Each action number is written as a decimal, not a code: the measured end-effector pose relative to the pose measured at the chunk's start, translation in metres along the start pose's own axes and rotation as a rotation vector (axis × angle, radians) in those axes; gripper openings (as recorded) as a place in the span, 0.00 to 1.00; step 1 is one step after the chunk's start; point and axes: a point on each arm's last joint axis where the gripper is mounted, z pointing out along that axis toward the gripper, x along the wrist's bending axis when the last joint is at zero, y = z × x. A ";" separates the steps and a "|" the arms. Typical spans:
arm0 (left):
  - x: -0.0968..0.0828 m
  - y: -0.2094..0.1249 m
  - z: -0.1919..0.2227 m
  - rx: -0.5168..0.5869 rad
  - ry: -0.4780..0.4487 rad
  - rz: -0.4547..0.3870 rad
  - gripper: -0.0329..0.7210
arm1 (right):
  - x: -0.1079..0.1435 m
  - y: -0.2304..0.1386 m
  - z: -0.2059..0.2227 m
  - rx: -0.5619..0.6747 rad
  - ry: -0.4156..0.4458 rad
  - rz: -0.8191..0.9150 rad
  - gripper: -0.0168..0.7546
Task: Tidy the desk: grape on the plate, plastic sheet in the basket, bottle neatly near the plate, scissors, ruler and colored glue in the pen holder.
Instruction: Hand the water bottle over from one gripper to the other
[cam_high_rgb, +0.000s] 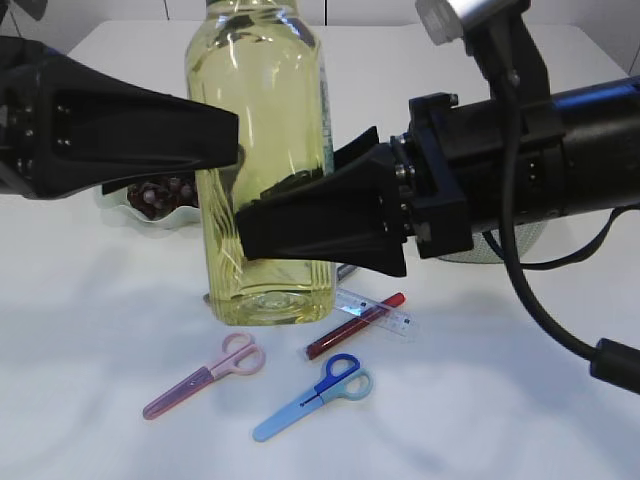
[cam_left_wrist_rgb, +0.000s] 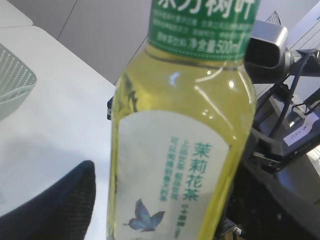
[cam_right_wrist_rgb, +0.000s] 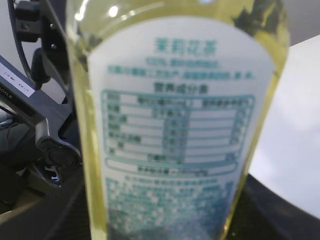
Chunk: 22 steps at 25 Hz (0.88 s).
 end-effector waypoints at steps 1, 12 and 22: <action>0.001 0.000 0.001 0.001 -0.001 0.008 0.87 | 0.000 0.000 0.000 0.000 0.000 0.005 0.69; 0.013 0.001 0.009 -0.006 -0.063 0.045 0.82 | -0.001 -0.001 0.000 0.014 -0.013 0.025 0.69; 0.016 0.003 0.010 -0.040 -0.074 0.013 0.80 | -0.003 0.000 -0.001 -0.003 -0.025 0.043 0.69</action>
